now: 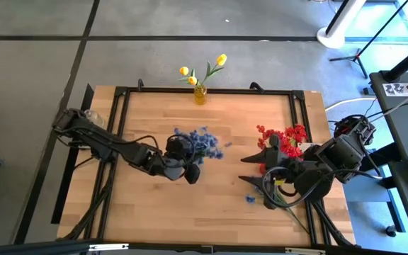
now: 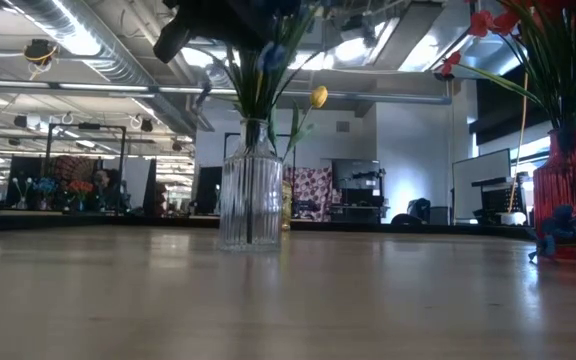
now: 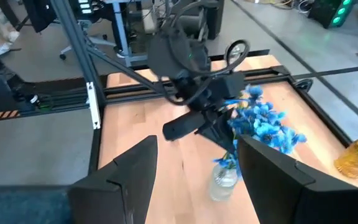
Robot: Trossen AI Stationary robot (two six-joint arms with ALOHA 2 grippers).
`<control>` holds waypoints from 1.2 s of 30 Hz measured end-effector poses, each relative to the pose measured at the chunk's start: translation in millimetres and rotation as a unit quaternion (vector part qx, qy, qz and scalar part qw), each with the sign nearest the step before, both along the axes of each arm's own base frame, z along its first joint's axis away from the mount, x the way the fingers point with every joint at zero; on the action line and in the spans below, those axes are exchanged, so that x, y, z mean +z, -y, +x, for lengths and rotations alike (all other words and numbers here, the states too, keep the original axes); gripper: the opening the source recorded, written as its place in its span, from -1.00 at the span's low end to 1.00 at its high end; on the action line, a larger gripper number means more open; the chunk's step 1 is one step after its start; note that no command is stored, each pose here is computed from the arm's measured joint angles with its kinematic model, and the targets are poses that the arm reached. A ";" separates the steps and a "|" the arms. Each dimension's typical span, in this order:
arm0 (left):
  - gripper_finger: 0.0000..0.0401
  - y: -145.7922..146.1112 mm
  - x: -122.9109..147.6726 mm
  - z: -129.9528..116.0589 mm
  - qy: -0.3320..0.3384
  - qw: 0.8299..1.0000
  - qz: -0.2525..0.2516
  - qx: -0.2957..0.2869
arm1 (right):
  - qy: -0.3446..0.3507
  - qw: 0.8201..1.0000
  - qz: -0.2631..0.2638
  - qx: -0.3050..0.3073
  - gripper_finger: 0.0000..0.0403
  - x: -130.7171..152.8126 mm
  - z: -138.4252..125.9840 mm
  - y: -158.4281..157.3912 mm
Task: Sort flowers into vase by color
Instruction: Put the left blue flowers into the transparent vase, then put the blue flower into the transparent vase
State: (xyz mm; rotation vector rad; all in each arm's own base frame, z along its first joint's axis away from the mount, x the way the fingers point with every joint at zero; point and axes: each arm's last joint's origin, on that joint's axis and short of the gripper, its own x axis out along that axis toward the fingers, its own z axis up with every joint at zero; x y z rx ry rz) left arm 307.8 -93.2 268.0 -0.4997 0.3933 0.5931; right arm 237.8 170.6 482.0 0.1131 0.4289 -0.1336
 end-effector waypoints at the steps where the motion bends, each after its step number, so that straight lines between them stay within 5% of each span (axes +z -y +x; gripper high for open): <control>1: -0.90 -0.5 1.9 -1.1 -0.001 1.000 0.003 -0.005 | -0.001 1.000 0.002 0.003 0.10 -0.1 0.0 -0.2; 8: -0.50 -3.4 18.6 -13.6 0.001 0.999 -0.012 -0.040 | -0.018 1.000 0.001 0.014 0.10 -2.6 -1.3 -0.1; 14: -0.29 -0.3 49.0 -37.7 0.024 0.991 -0.020 -0.133 | -0.037 0.999 0.002 0.013 0.10 -5.9 -3.3 1.2; 23: -0.31 -0.3 110.1 -93.0 0.150 0.966 0.000 -0.212 | -0.061 0.998 0.003 0.019 0.10 -24.2 6.5 -7.7; 28: -0.35 -0.8 138.4 -100.0 0.262 0.941 0.016 -0.214 | -0.081 0.995 0.016 0.048 0.10 -42.2 14.6 -16.6; 36: -0.38 9.8 142.1 -92.1 0.296 0.927 0.039 -0.228 | -0.101 0.976 0.149 0.123 0.10 -40.8 6.1 -38.6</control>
